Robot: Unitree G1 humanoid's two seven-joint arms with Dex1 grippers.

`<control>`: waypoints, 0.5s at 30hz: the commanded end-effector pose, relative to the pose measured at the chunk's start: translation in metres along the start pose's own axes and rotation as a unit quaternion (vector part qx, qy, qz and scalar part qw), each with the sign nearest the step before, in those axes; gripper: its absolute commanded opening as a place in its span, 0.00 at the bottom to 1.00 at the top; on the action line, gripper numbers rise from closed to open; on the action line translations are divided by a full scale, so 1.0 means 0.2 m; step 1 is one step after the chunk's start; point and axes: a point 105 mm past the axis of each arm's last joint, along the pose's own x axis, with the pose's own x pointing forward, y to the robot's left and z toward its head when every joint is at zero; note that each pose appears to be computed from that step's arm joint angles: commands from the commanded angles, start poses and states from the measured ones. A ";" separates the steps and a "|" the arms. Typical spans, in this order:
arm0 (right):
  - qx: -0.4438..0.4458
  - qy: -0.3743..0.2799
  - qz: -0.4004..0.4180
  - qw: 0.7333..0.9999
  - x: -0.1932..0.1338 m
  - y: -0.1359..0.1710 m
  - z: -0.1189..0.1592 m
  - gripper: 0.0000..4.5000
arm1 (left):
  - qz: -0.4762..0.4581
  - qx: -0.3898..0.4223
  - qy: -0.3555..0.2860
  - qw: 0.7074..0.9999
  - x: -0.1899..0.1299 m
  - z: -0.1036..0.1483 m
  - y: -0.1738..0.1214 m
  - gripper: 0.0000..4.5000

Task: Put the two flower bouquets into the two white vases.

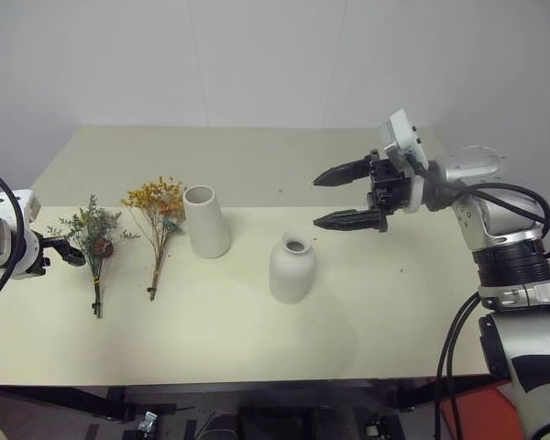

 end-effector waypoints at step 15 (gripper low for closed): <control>-0.025 -0.006 -0.018 0.999 -0.07 -0.01 0.07 1.00 | -0.001 0.000 -0.020 1.000 -0.01 0.08 -0.11 1.00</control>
